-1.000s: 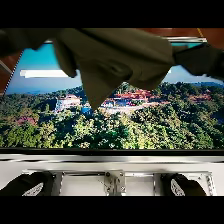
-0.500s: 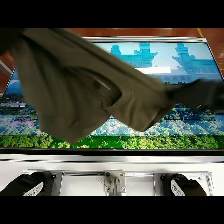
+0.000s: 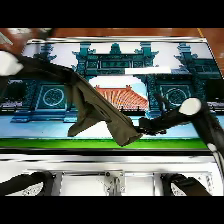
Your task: Fold the shirts.
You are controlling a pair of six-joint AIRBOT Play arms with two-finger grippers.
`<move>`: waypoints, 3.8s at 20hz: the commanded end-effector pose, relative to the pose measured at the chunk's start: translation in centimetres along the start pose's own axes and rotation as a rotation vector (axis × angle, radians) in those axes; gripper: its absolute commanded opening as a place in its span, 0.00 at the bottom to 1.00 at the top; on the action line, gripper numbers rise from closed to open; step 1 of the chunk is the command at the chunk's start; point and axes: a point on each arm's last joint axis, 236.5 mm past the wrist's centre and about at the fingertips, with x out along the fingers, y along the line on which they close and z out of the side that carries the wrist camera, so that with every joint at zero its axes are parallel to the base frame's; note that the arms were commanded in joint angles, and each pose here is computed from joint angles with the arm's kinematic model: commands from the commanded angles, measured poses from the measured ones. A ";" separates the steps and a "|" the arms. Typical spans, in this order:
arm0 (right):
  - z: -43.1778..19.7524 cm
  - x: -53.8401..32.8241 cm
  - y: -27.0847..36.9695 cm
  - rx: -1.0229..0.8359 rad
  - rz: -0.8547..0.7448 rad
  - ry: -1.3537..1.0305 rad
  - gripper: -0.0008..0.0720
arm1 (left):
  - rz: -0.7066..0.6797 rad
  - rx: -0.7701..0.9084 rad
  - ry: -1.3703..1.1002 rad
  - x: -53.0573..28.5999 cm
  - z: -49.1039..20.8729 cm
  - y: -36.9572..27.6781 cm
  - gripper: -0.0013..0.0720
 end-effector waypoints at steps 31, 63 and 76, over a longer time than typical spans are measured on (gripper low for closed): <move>4.9 -1.3 -12.8 0.274 0.055 -0.136 0.95 | -0.146 -0.825 0.521 7.6 -30.5 7.7 0.99; 2.4 13.6 -2.5 0.284 0.184 0.000 0.76 | -0.147 -0.733 0.431 9.2 -27.0 7.8 0.07; 10.1 -20.5 12.4 -0.369 0.397 -0.833 0.10 | 0.180 -0.155 -0.714 -24.6 3.8 7.2 0.07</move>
